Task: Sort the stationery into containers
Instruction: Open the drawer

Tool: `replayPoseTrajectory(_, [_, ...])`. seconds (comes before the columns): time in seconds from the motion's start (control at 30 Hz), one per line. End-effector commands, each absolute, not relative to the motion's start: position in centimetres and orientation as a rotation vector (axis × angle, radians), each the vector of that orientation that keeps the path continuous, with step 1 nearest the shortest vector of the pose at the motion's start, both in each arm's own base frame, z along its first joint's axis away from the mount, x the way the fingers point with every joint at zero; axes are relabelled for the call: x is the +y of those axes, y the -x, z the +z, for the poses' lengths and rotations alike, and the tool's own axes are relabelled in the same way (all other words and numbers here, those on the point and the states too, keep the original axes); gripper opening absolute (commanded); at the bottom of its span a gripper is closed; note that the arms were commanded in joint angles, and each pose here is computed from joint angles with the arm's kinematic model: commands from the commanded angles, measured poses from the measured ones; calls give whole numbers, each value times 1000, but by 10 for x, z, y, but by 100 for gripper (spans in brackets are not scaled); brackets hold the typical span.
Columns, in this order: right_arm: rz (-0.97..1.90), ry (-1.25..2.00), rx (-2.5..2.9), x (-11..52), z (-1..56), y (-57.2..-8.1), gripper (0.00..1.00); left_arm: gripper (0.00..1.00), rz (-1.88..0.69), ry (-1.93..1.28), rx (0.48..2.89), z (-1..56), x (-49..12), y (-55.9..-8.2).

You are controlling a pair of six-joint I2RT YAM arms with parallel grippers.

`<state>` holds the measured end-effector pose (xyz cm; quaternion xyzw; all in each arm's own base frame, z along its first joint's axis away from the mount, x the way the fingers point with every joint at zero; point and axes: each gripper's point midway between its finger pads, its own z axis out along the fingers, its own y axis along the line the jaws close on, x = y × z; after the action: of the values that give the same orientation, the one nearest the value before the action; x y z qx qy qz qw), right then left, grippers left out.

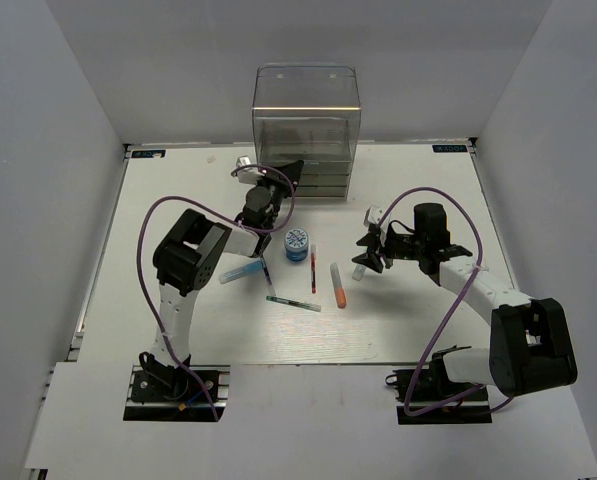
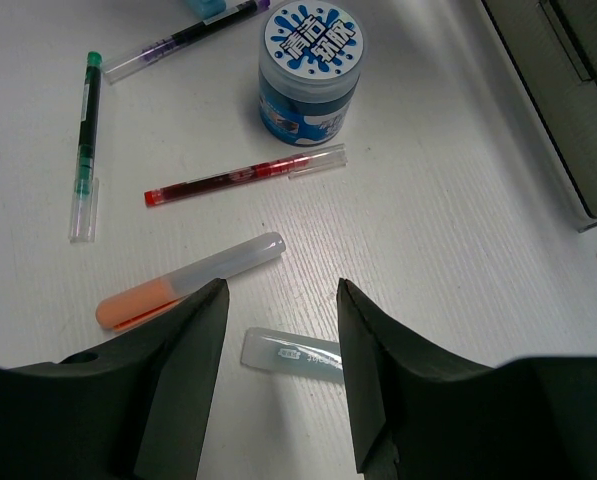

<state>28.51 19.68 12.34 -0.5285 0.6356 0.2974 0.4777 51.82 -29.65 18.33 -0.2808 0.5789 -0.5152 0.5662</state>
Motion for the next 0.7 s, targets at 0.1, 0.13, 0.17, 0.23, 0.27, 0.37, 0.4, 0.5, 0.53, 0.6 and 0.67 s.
replayPoseTrajectory(0.1, [705, 1302, 1491, 199, 135, -288, 54, 18, -1348, 531, 1113, 297, -295, -491])
replayPoseTrajectory(0.13, [709, 1301, 1493, 199, 134, -287, 54, 18, -1348, 531, 1113, 297, -295, -491])
replayPoseTrajectory(0.17, [709, 1302, 1491, 200, 134, -287, 54, 18, -1352, 529, 1103, 302, -295, -490])
replayPoseTrajectory(0.23, [707, 1304, 1489, 200, 134, -287, 54, 18, -1352, 529, 1103, 302, -295, -490])
replayPoseTrajectory(0.27, [713, 1303, 1491, 200, 134, -285, 54, 18, -1352, 529, 1103, 302, -295, -490])
replayPoseTrajectory(0.37, [711, 1302, 1492, 200, 134, -287, 54, 18, -1352, 511, 1100, 306, -295, -487])
replayPoseTrajectory(0.4, [710, 1302, 1490, 200, 134, -287, 55, 18, -1345, 497, 1114, 304, -297, -487])
replayPoseTrajectory(0.5, [702, 1307, 1481, 200, 136, -289, 55, 18, -1351, 478, 1099, 313, -298, -486])
replayPoseTrajectory(0.53, [698, 1309, 1479, 200, 137, -291, 55, 19, -1347, 480, 1108, 311, -298, -486])
replayPoseTrajectory(0.6, [702, 1318, 1477, 201, 137, -291, 60, 22, -1339, 475, 1109, 311, -298, -486])
replayPoseTrajectory(0.67, [699, 1359, 1430, 205, 141, -293, 75, 25, -1343, 472, 1100, 316, -297, -485])
